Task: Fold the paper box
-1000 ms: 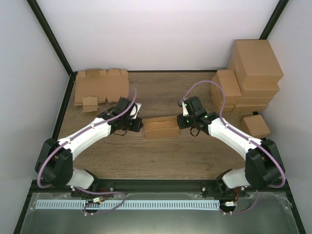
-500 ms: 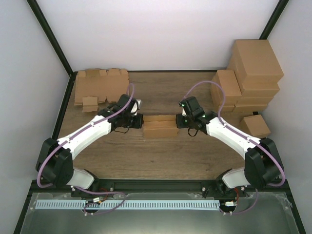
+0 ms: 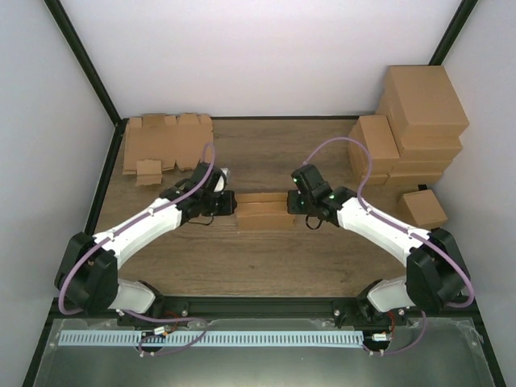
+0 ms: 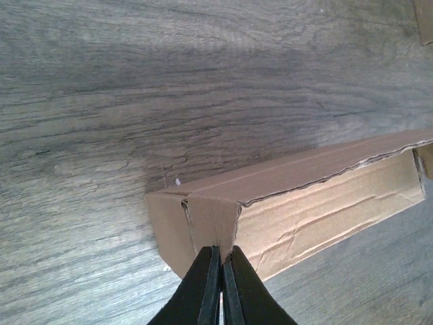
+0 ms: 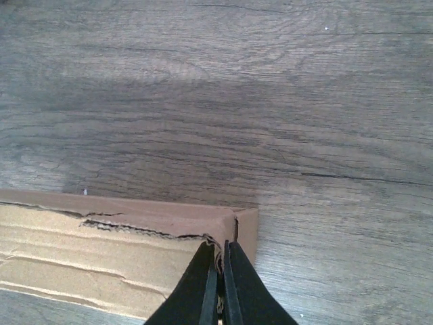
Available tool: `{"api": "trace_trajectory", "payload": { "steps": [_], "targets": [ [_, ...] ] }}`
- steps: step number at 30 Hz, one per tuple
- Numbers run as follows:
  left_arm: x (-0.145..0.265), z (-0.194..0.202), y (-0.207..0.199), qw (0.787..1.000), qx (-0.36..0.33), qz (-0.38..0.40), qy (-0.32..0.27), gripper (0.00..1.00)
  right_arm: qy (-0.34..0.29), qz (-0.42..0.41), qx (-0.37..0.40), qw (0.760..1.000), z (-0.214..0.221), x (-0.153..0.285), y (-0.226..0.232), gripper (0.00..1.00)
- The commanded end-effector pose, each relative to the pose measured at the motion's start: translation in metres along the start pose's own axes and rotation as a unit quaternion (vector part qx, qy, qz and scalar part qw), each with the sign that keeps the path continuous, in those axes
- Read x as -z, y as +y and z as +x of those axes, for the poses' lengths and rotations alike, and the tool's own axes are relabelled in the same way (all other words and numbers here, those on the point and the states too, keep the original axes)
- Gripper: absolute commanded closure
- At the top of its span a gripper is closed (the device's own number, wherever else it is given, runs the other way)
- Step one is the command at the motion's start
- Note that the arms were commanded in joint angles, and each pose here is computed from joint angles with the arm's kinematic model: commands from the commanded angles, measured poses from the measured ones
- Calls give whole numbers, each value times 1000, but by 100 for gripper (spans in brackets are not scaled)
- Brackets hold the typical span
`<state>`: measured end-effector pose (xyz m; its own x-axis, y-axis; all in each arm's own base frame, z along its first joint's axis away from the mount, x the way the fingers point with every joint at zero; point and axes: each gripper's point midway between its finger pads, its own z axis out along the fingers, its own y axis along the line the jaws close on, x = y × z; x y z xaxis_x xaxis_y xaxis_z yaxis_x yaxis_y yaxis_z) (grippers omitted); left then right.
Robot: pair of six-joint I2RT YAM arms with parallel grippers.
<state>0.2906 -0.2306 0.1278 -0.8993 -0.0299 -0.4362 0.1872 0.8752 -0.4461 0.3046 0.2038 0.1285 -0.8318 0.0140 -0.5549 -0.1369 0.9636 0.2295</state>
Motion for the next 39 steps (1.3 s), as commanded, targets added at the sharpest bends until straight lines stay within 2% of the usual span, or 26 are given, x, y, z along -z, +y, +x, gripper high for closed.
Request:
{"api": "trace_trajectory", "payload": {
  "steps": [1,6,14,24,39],
  "targets": [
    [1,5,-1,1000,20,11,-12,96,-25,-1,-15,1000,-2,8,6,99],
    [6,7,-2,999,36,24,-31,96,-18,7,-15,1000,9,-1,3,99],
    [0,15,2,999,40,21,-22,96,-18,7,-14,1000,18,-4,6,99],
    [-2,13,-1,998,47,23,-20,96,-17,48,23,998,22,-3,-9,99],
    [-5,17,-4,998,58,23,-11,96,-7,50,27,998,36,-9,-16,99]
  ]
}}
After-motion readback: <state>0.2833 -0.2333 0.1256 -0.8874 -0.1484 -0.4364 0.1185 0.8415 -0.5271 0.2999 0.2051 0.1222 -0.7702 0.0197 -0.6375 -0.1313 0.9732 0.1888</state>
